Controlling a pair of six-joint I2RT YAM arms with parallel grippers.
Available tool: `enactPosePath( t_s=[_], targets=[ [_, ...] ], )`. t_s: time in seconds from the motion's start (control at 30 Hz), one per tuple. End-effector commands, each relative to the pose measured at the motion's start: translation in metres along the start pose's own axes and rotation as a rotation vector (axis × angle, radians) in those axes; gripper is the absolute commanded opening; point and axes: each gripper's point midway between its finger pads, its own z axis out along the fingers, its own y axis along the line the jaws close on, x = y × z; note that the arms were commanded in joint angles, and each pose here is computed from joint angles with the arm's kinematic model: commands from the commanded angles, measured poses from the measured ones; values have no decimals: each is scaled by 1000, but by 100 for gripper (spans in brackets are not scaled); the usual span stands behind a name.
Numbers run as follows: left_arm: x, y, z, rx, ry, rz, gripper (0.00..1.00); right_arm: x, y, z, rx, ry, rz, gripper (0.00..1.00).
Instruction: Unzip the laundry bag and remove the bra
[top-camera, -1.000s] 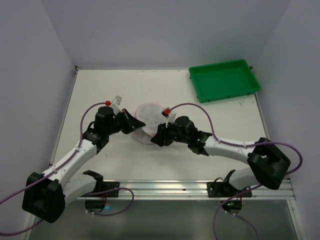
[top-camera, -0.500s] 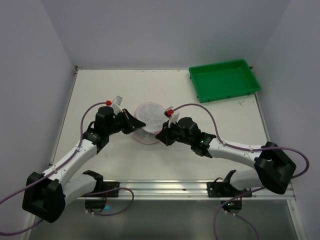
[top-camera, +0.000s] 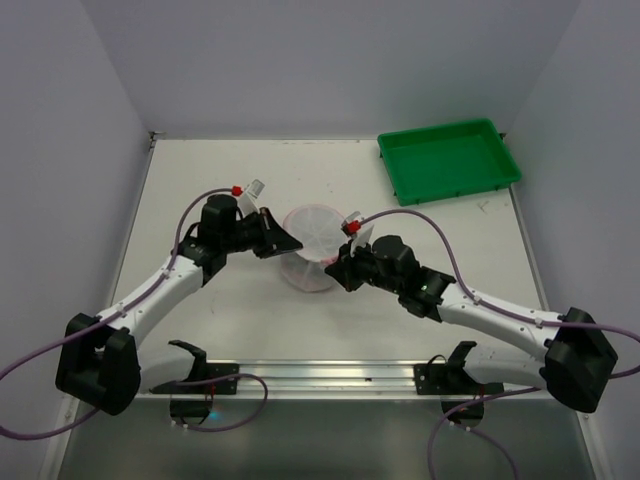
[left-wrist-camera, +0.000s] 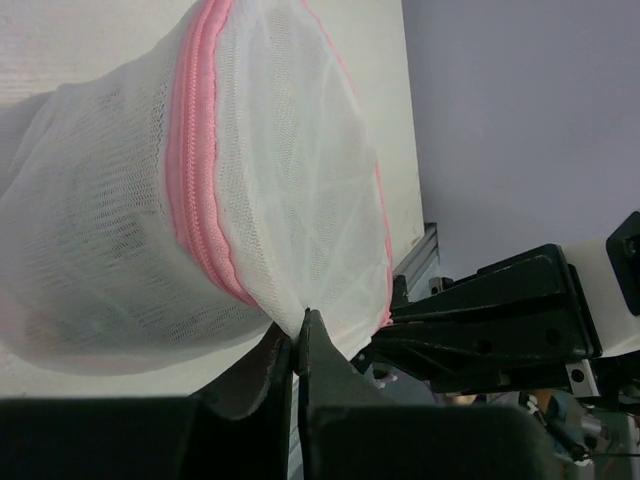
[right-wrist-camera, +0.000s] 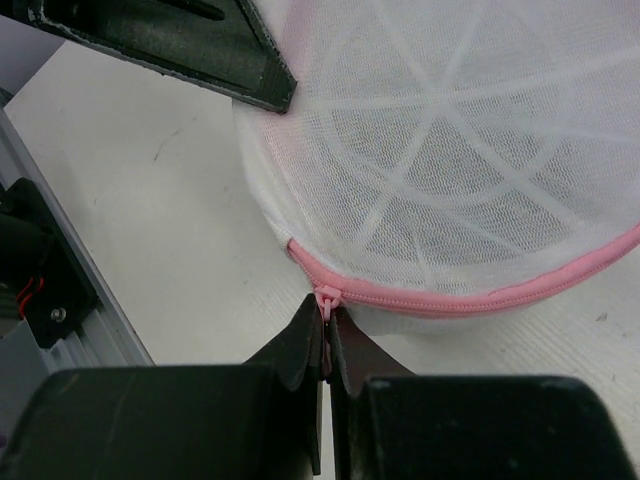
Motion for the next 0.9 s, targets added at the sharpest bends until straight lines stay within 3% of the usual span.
enactPosePath(
  t_s=[0.0, 0.17, 0.2, 0.3, 0.43, 0.53, 0.87],
  targets=[
    [-37, -7, 2, -12, -65, 117, 5, 18, -19, -5, 83, 96, 54, 0],
    [-50, -5, 16, -23, -70, 58, 59, -9, 4, 29, 7, 0, 293, 0],
    [-52, -7, 14, -22, -88, 52, 82, -16, 2, 36, 21, -32, 314, 0],
    [-44, 14, 7, -103, -134, -13, 100, -20, 1, 54, 46, -51, 380, 0],
    [-28, 34, -13, -164, -208, -61, 100, -26, 9, 66, 34, -69, 408, 0],
    [-10, 44, -12, -160, -193, -116, 98, -27, 15, 70, 39, -77, 397, 0],
    [-13, 32, 2, -81, -217, -142, 67, -22, 31, 72, 3, -68, 352, 0]
  ],
)
